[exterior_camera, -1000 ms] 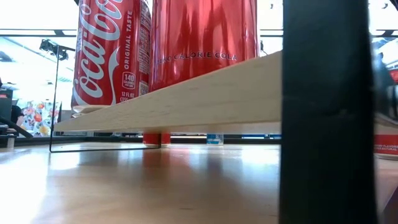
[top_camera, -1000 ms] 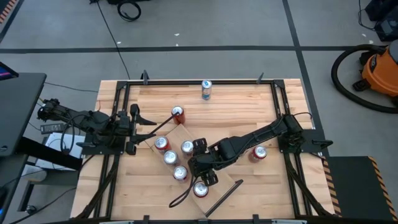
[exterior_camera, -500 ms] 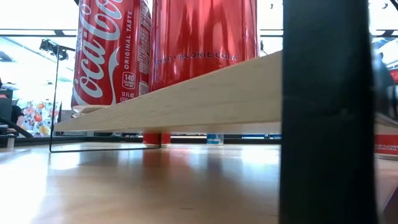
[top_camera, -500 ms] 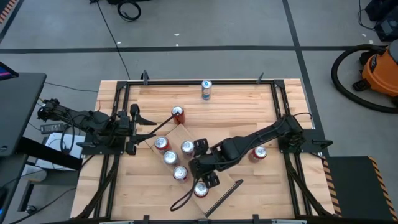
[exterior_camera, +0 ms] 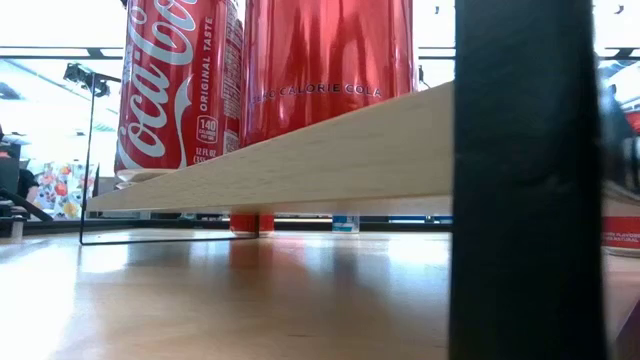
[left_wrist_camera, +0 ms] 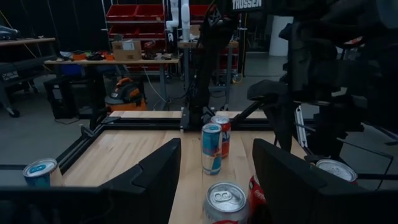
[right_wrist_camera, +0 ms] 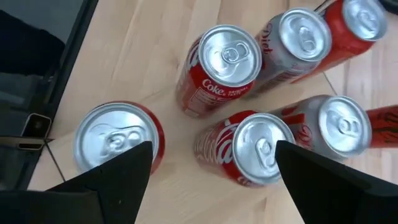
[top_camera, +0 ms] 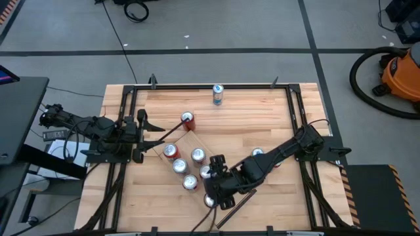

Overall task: Place canned beverage on shelf
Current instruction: Put the red and black soda can on the shelf aligned with the other red and black soda can

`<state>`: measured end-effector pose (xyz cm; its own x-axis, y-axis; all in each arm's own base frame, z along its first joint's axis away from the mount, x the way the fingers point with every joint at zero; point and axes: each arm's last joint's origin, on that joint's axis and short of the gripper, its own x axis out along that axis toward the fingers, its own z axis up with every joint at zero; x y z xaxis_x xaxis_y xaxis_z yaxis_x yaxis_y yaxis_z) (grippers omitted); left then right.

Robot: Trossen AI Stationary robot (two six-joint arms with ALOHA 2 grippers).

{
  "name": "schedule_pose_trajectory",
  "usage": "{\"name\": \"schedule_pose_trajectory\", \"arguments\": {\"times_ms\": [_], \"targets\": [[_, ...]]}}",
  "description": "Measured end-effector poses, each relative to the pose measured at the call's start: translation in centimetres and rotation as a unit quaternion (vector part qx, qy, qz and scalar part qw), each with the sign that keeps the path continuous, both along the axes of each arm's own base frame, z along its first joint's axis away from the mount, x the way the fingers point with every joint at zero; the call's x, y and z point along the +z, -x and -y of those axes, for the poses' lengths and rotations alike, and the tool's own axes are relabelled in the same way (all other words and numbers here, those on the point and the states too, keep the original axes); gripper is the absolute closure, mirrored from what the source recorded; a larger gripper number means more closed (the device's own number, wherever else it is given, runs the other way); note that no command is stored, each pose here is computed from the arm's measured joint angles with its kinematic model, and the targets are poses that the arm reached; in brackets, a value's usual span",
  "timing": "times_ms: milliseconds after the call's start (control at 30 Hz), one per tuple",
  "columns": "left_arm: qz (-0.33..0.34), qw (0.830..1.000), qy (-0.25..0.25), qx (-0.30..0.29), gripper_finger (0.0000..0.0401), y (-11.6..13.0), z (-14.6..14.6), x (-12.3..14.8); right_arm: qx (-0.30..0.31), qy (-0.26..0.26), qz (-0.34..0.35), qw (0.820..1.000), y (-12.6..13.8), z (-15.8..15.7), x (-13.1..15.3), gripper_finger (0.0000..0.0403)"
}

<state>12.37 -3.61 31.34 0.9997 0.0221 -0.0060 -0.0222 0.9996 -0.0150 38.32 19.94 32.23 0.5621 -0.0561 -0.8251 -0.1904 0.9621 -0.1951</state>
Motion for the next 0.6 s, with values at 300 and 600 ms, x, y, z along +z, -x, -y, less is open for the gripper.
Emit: {"name": "schedule_pose_trajectory", "arguments": {"times_ms": [300, 600], "targets": [[0.004, 1.000, 0.012, 0.000, 0.0191, 0.0, 0.0, 0.1, -0.109, 0.000, -0.024, 0.994, 2.8, 1.1, 1.7, 0.0054], [-0.004, 1.000, -0.007, 0.001, 0.0191, -0.3, 0.1, -0.1, -0.200, 0.078, -0.044, 0.976, 3.4, 4.1, 1.7, 0.0054]]}}
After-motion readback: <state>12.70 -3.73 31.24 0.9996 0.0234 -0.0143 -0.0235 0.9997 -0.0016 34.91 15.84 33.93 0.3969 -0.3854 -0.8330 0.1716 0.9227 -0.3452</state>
